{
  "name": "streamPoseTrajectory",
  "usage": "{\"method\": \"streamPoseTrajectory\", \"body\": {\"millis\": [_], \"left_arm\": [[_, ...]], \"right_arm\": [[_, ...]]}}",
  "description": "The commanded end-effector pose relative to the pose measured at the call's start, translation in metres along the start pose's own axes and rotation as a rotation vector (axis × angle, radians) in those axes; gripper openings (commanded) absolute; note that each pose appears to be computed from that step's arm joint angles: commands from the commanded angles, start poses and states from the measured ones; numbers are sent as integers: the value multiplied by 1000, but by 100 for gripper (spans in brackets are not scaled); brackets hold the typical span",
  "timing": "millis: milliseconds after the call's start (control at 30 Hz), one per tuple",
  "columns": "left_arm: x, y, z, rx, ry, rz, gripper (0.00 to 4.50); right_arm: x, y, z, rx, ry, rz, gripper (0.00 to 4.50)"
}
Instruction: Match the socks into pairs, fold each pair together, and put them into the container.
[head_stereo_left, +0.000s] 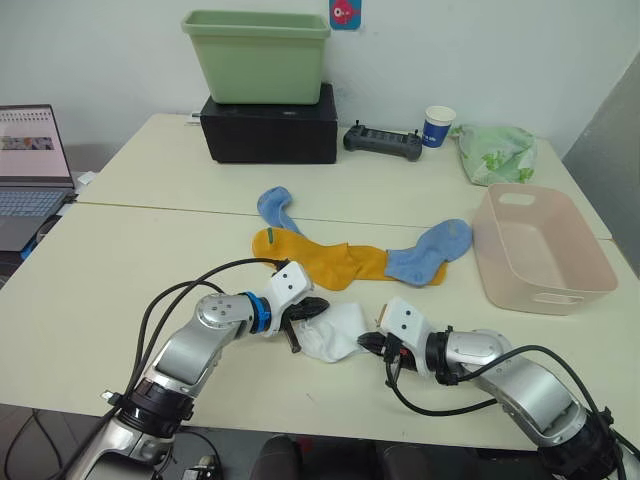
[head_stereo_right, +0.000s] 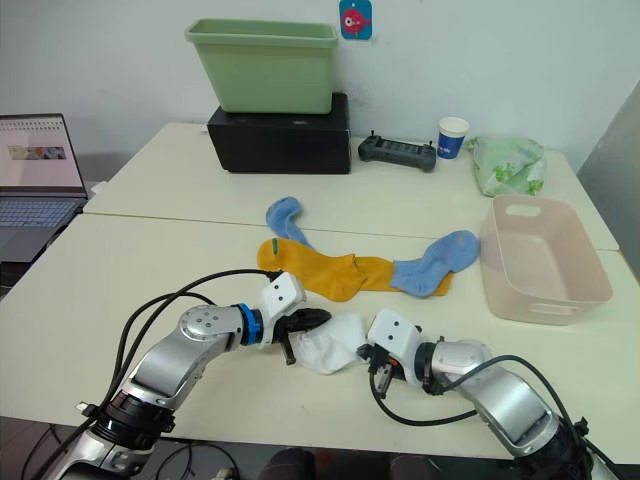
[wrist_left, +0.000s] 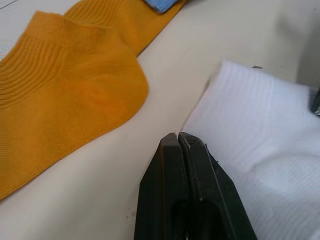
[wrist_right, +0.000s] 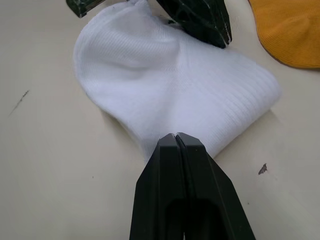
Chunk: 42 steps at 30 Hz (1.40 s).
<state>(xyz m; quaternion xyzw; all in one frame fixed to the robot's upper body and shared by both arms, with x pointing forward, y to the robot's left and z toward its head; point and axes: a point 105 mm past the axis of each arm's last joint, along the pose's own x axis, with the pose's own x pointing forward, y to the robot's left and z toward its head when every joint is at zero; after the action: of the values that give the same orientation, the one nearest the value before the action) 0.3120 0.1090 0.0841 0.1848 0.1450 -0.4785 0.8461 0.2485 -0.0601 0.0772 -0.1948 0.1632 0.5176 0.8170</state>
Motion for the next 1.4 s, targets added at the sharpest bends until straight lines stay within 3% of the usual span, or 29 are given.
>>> {"method": "streamPoseTrajectory", "body": {"millis": [33, 100, 167, 333, 433, 633, 767, 900, 1100, 1267, 1400], "left_arm": [[-18, 0, 32, 17, -136, -19, 0], [-30, -12, 52, 38, -195, -88, 0], [-34, -20, 55, 40, -194, -131, 0], [-31, -27, 33, 49, -93, -170, 0], [-22, -27, 9, -4, -13, -169, 0], [-18, -29, -4, -21, 27, -177, 0], [-23, -30, -14, -24, 63, -182, 0], [-30, -33, -20, -30, 80, -186, 0], [-30, -35, -21, -28, 84, -180, 0], [-31, -34, -22, -26, 90, -169, 0], [-32, -35, -23, -25, 93, -162, 0]], "right_arm": [[-13, -9, 25, -23, -102, -65, 4], [-21, -14, 29, 8, -120, -105, 4], [-25, -15, 31, 16, -124, -113, 4], [-26, -18, 31, 92, -124, -143, 4], [-25, -23, 36, 165, -139, -151, 4], [-23, -31, 36, 268, -121, -160, 4], [-22, -34, 31, 392, -76, -152, 86], [-21, -31, 22, 524, 5, -72, 218], [-8, -17, 21, 529, 79, 43, 431], [8, -7, 19, 534, 120, 99, 446], [31, 0, 25, 640, 107, 142, 446]]}}
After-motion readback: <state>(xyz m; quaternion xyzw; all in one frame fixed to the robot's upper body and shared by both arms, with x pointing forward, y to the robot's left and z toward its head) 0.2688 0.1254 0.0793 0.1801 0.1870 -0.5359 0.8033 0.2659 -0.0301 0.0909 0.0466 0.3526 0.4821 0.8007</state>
